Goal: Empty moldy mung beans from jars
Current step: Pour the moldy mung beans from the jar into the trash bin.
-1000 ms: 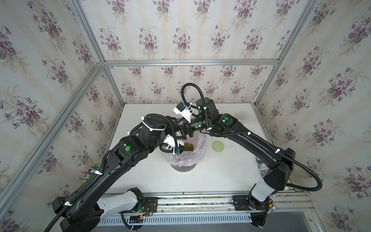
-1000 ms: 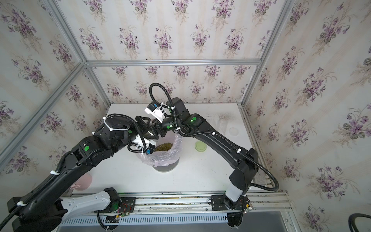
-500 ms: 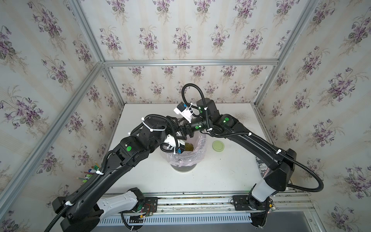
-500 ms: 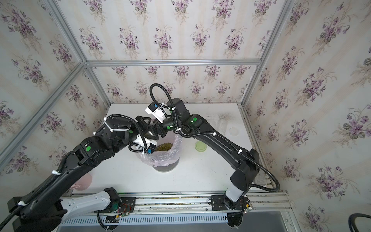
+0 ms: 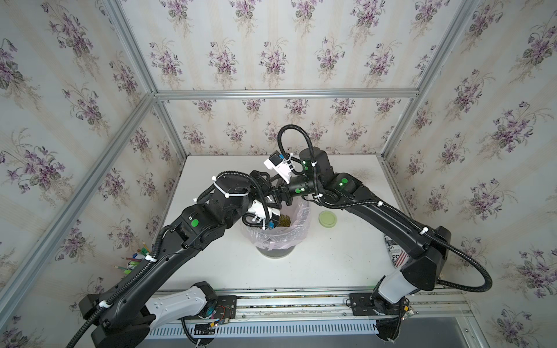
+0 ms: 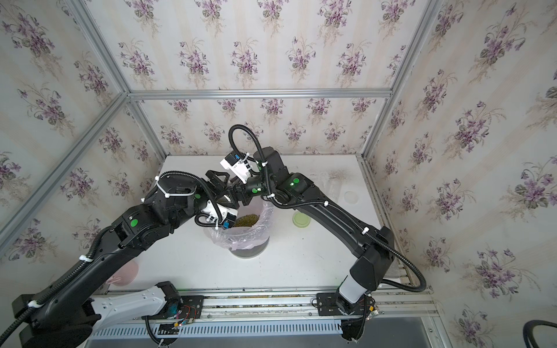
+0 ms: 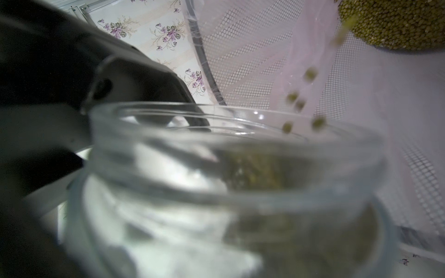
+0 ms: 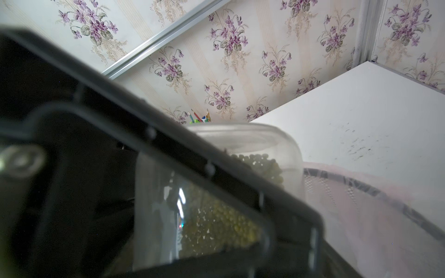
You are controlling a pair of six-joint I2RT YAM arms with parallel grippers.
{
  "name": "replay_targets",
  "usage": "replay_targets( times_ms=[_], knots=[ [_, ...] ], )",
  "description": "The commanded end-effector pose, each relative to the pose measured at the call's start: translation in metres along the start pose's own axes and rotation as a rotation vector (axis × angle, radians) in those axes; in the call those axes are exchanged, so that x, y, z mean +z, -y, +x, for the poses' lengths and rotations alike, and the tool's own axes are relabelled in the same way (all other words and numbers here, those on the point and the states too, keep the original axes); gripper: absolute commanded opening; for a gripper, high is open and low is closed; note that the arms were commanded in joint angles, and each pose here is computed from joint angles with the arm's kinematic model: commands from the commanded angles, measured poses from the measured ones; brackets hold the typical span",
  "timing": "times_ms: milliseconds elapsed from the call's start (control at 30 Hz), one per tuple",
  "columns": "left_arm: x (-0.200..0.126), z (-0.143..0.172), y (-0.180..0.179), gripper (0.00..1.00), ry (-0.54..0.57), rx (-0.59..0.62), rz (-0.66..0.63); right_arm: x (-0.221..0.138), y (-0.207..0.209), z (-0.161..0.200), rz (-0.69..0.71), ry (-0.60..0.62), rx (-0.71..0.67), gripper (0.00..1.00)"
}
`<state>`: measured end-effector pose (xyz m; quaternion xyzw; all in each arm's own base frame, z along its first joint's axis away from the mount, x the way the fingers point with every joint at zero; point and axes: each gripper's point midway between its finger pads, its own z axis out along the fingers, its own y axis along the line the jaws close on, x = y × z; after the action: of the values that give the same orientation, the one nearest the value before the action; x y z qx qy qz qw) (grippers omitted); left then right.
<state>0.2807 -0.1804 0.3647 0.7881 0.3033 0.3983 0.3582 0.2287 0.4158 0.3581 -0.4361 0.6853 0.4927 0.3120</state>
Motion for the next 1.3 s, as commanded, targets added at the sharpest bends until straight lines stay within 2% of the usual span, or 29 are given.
replay_targets(
  times_ms=[0,333,700,933,1100,1267],
  knots=[
    [-0.007,0.025,-0.040,1.00,-0.102,-0.096,-0.158,-0.002,-0.012,-0.005,-0.039,0.016,-0.052,0.23],
    [-0.016,0.034,-0.027,1.00,-0.150,-0.164,-0.152,-0.007,0.007,-0.008,0.088,0.064,-0.052,0.22],
    [-0.036,0.039,-0.022,1.00,-0.145,-0.306,-0.196,-0.003,0.019,-0.001,0.127,0.060,-0.034,0.22],
    [-0.030,0.039,-0.018,1.00,-0.157,-0.299,-0.178,0.000,0.010,0.002,0.057,0.049,-0.030,0.19],
    [-0.031,0.041,-0.033,1.00,-0.140,-0.345,-0.205,-0.002,-0.003,0.003,-0.005,0.053,-0.037,0.19],
    [-0.031,0.043,-0.040,1.00,-0.138,-0.398,-0.216,-0.010,-0.004,-0.006,-0.008,0.090,-0.034,0.18]
  ],
)
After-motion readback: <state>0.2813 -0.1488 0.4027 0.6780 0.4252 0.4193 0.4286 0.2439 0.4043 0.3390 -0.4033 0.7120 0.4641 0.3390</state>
